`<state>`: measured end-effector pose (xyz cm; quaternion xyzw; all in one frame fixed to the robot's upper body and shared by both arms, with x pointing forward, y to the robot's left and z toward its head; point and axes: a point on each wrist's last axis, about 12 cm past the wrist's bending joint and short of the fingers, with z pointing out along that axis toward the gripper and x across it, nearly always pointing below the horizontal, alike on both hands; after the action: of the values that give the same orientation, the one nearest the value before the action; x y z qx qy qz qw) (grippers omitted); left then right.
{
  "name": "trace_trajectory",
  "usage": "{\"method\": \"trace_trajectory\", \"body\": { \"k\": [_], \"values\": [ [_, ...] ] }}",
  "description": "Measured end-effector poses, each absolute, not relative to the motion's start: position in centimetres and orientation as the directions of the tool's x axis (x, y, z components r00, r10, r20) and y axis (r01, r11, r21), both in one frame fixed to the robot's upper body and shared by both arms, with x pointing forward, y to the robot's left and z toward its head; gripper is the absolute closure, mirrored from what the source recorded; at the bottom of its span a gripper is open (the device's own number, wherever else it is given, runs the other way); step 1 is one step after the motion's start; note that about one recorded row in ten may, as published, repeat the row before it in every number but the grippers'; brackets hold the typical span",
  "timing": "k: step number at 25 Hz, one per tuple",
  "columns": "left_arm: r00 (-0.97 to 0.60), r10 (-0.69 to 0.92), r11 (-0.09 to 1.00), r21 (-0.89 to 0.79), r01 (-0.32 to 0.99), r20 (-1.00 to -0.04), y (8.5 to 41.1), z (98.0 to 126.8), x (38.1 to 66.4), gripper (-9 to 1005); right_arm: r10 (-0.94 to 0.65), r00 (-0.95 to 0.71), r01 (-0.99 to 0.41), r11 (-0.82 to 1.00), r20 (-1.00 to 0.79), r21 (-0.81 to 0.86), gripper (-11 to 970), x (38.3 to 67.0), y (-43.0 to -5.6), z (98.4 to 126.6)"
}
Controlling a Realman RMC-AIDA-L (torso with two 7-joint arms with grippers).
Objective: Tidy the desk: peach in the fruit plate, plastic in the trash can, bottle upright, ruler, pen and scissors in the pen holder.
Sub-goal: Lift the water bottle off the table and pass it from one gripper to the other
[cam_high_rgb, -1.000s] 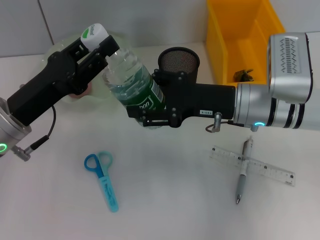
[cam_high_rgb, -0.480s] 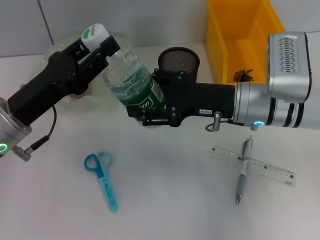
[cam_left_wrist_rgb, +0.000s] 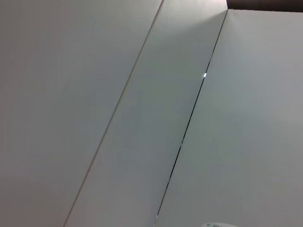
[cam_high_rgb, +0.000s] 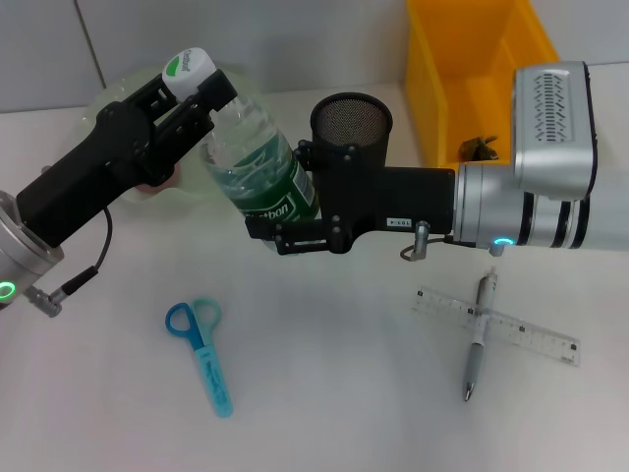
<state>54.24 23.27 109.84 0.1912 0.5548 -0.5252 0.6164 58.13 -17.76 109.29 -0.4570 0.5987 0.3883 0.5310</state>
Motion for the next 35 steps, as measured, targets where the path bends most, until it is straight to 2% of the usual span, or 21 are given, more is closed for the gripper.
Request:
{"method": "trace_trajectory", "body": {
  "k": [35],
  "values": [
    [-0.173, -0.426, 0.376, -0.347, 0.859, -0.888, 23.31, 109.82, 54.32, 533, -0.16, -0.026, -0.959, 0.282, -0.987, -0.021, 137, 58.27, -17.68, 109.12]
  ]
}}
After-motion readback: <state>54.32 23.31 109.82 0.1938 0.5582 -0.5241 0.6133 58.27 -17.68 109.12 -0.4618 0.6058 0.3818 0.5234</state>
